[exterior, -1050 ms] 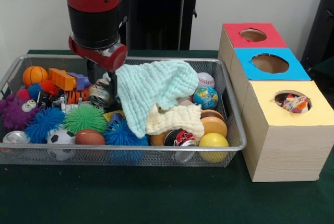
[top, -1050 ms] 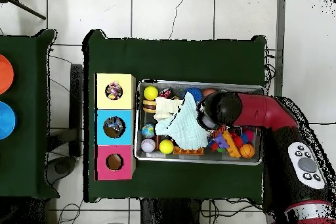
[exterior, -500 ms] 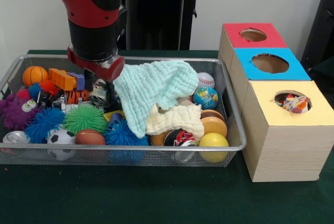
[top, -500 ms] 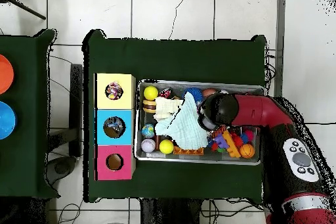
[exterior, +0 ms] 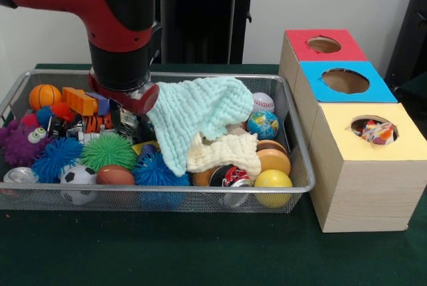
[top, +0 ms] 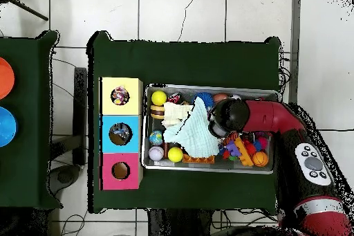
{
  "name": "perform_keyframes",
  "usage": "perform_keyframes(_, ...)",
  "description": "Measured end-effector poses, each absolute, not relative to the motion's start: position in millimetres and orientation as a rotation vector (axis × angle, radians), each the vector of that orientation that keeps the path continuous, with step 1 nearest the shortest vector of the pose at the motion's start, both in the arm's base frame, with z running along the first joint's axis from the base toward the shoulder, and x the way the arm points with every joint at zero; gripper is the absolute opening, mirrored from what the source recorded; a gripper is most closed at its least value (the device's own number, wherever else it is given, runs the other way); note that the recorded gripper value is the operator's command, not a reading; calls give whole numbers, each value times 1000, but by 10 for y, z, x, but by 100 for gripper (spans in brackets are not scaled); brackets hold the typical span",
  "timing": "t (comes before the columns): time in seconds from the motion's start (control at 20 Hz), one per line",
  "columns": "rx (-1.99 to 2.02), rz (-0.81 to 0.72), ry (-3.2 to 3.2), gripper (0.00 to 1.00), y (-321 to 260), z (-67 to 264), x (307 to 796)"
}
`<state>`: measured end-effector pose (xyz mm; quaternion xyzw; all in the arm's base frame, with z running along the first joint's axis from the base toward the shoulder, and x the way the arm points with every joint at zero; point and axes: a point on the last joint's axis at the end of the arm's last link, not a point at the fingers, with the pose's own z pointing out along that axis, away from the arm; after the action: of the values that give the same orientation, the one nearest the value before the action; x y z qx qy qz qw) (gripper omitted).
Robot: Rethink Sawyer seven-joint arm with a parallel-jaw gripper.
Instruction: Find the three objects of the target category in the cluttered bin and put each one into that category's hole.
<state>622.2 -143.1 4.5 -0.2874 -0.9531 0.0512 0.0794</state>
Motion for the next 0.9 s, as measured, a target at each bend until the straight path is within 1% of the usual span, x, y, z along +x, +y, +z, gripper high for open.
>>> perform_keyframes(0.25, -858, 154, -2851, 100, -1429, 34, 6217)
perform_keyframes(0.7, -858, 175, -2879, 100, -1454, 170, 6295)
perform_keyframes(0.9, -854, 191, -2904, 100, -1446, 302, 6362)
